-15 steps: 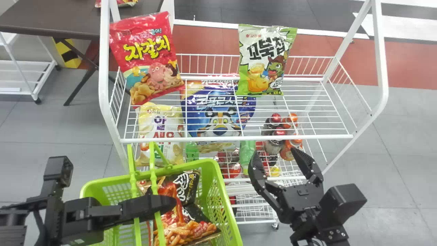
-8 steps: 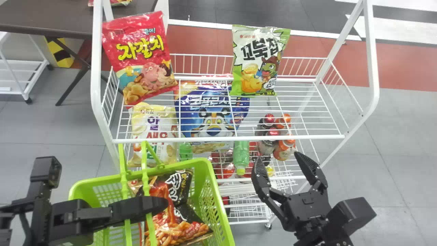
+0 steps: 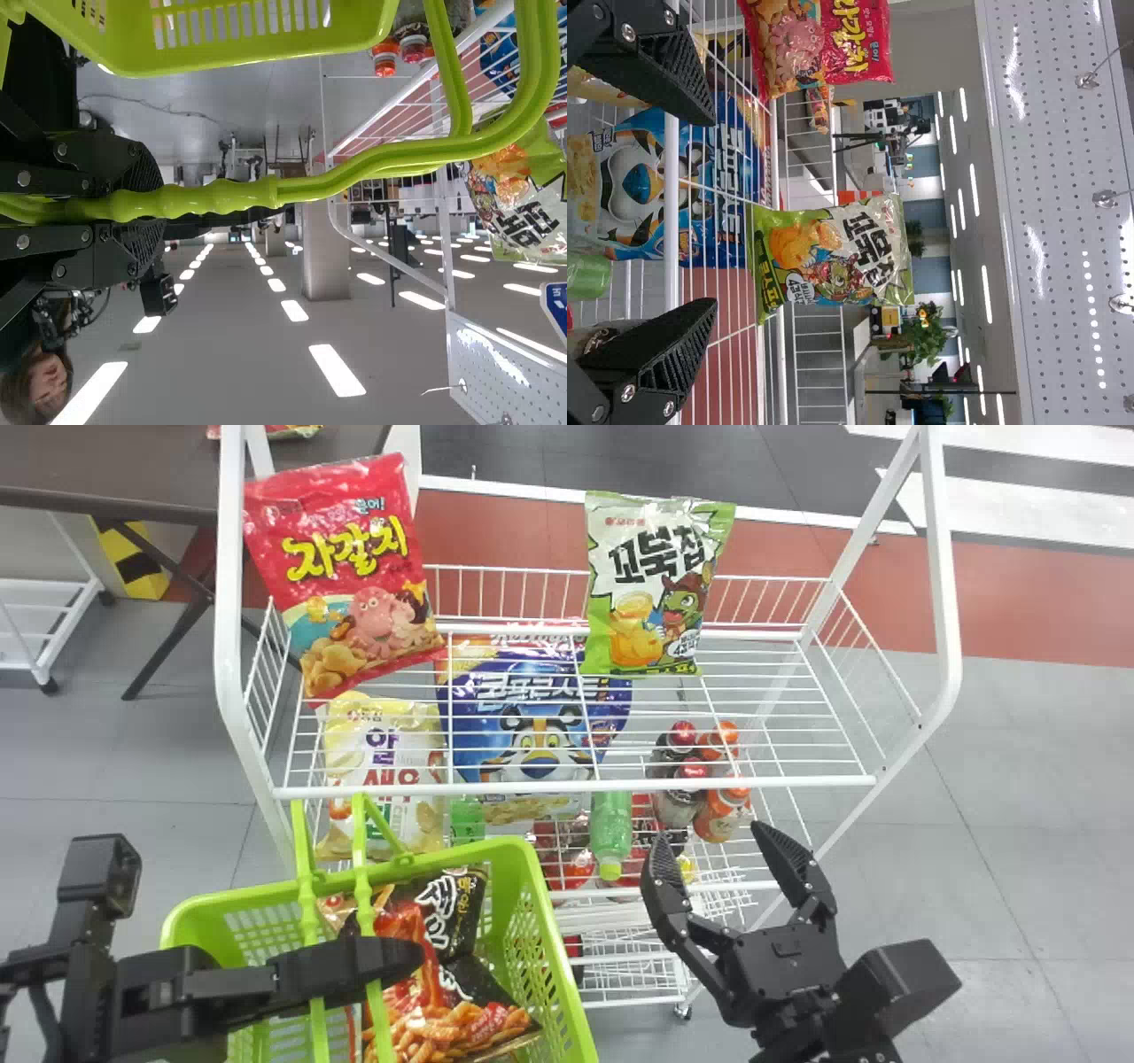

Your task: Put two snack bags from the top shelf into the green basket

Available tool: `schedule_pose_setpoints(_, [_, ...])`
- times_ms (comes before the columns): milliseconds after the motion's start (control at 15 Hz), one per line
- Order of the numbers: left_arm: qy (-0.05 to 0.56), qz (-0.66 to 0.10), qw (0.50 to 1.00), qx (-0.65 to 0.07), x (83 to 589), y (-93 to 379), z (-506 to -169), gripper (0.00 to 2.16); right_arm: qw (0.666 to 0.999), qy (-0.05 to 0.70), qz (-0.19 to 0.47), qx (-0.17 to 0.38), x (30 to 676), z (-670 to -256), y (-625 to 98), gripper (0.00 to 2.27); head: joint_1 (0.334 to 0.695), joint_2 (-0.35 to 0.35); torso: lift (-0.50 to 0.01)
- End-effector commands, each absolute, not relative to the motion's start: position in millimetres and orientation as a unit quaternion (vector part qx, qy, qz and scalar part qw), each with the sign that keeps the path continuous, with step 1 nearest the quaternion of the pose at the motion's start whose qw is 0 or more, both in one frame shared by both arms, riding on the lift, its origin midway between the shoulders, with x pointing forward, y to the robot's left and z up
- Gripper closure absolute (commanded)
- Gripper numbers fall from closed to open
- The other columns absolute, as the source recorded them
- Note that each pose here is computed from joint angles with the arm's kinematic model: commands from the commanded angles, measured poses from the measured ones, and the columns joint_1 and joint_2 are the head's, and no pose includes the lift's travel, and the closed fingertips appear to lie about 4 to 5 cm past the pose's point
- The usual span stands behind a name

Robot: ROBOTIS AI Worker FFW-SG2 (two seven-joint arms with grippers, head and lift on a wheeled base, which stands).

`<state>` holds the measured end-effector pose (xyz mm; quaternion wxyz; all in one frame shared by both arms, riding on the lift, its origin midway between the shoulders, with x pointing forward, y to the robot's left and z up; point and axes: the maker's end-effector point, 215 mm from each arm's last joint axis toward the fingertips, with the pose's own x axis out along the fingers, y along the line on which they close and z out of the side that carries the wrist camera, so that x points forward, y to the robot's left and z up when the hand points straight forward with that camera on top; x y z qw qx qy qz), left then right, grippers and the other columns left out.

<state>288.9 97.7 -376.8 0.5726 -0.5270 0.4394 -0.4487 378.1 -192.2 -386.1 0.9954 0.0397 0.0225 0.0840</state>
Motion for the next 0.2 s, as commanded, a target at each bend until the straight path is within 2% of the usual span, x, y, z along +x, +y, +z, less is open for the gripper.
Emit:
schedule_pose_setpoints(0, [0.441, -0.45, 0.57, -0.527, 287.2, 96.3, -376.8, 2.14, 0.996, 0.018, 0.083, 0.043, 378.0, -384.0, -192.9, 0.09, 0.695, -0.164, -0.001])
schedule_pose_setpoints(133, [0.441, -0.45, 0.57, -0.527, 287.2, 96.3, -376.8, 2.14, 0.995, 0.02, 0.083, 0.043, 378.1, -385.8, -192.9, 0.09, 0.695, -0.166, -0.001])
